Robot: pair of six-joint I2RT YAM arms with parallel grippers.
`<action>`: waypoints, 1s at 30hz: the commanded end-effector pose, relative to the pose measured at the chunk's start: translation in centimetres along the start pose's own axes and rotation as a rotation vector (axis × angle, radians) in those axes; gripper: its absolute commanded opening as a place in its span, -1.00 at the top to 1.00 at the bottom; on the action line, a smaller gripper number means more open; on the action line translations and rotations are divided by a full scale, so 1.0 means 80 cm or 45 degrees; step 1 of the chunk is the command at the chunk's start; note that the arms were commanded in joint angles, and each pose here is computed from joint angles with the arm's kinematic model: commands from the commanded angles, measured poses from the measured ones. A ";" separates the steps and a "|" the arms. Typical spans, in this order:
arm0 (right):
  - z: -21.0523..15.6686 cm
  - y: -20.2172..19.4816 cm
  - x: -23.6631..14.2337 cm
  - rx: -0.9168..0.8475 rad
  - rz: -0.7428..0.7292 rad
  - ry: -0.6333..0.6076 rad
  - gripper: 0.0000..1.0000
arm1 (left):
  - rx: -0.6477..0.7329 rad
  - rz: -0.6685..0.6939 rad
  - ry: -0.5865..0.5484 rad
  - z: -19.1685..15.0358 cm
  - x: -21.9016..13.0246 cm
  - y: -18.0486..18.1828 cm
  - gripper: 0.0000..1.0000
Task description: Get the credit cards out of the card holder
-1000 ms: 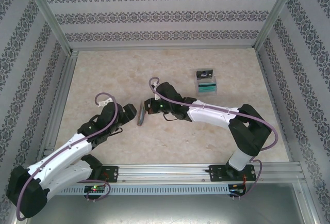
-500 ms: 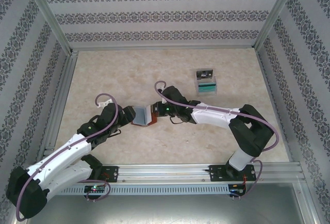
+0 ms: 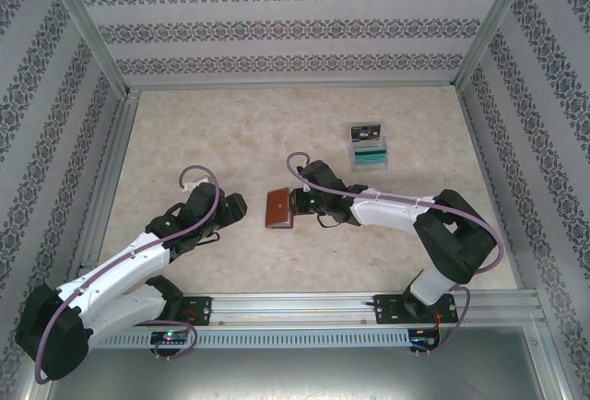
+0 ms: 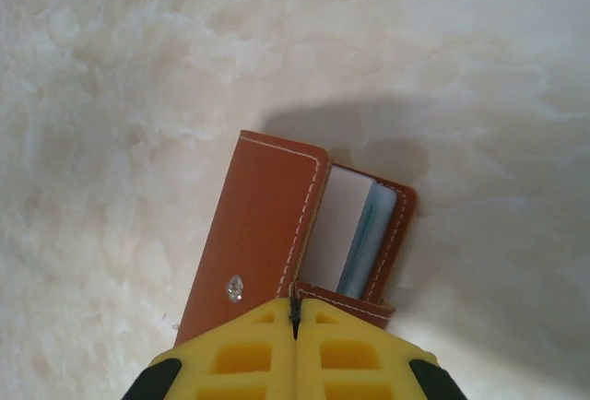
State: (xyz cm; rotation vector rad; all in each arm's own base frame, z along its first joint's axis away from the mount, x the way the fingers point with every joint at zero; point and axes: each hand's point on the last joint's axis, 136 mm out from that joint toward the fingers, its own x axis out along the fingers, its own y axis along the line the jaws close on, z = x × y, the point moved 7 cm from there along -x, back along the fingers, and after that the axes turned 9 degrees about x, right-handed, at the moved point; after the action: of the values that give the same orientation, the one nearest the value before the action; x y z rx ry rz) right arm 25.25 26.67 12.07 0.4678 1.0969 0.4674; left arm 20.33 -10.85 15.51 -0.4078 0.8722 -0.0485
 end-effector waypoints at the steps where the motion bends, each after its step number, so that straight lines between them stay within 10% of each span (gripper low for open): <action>1: 0.017 0.050 -0.022 -0.112 0.094 -0.072 1.00 | 0.009 -0.065 -0.058 0.018 -0.006 -0.013 -0.65; 12: 0.028 0.071 -0.016 -0.134 0.083 -0.072 1.00 | 0.039 -0.162 -0.039 0.017 -0.005 -0.026 -0.37; 20: 0.020 0.058 -0.016 -0.109 0.073 -0.064 1.00 | 0.063 -0.311 0.006 0.015 0.016 -0.049 0.20; 30: 0.023 0.075 -0.021 -0.130 0.118 -0.069 1.00 | 0.086 -0.451 -0.035 0.032 0.013 -0.080 0.24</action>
State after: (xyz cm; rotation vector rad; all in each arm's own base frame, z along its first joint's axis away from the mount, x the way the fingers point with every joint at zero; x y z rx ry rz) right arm 25.53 29.87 16.23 0.4221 1.0238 0.5633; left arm 22.70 -14.97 16.06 -0.4707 0.8539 -0.3105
